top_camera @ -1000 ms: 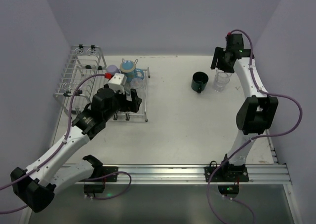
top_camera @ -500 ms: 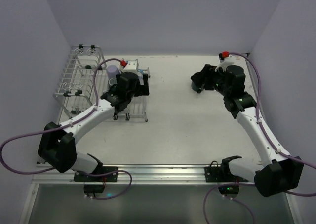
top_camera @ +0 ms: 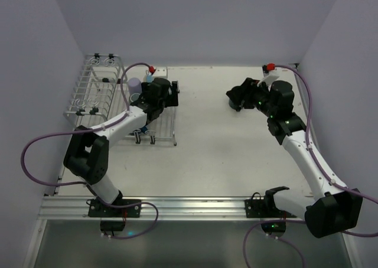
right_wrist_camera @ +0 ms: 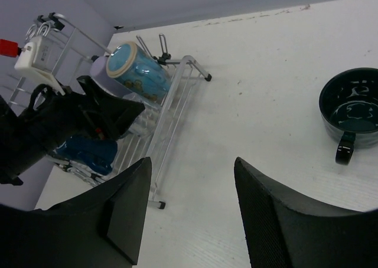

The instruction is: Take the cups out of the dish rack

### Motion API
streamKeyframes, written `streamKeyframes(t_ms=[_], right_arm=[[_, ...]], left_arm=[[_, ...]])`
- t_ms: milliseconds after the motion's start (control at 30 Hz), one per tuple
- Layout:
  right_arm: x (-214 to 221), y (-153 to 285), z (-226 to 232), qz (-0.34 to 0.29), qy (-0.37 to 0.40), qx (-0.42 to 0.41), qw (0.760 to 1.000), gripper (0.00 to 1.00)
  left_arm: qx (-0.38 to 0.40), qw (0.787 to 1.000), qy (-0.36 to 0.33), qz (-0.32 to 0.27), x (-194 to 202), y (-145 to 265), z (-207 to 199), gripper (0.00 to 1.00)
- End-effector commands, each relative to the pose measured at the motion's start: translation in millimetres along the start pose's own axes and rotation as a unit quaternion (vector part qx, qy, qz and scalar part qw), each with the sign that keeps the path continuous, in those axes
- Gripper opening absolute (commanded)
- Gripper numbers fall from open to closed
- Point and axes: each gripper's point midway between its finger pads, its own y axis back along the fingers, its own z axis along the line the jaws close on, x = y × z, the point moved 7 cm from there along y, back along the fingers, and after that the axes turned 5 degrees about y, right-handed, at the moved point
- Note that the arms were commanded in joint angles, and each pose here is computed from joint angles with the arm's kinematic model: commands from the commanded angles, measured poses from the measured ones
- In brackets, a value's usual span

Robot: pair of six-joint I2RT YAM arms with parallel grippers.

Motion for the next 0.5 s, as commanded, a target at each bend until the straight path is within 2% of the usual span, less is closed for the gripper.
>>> streamKeyframes(t_ms=[0,300,333,467], right_arm=[[-13,2,10,-0.026,0.003,-0.030,0.999,0.60],[-11,1,11,-0.022,0.003,-0.035,0.999,0.60],[-11,2,12,-0.023,0.002,-0.036,0.999,0.60],[-11,3,14,-0.023,0.003,-0.039,0.999,0.60]], left_arm=[[0.000,0.999,0.007,-0.031,-17,-11,-5,0.96],[0.003,1.000,0.005,-0.013,-5,-28,-4,0.86],[0.003,1.000,0.006,-0.014,-5,-28,-4,0.79],[-0.009,1.000,0.002,-0.016,-4,-27,1,0.64]])
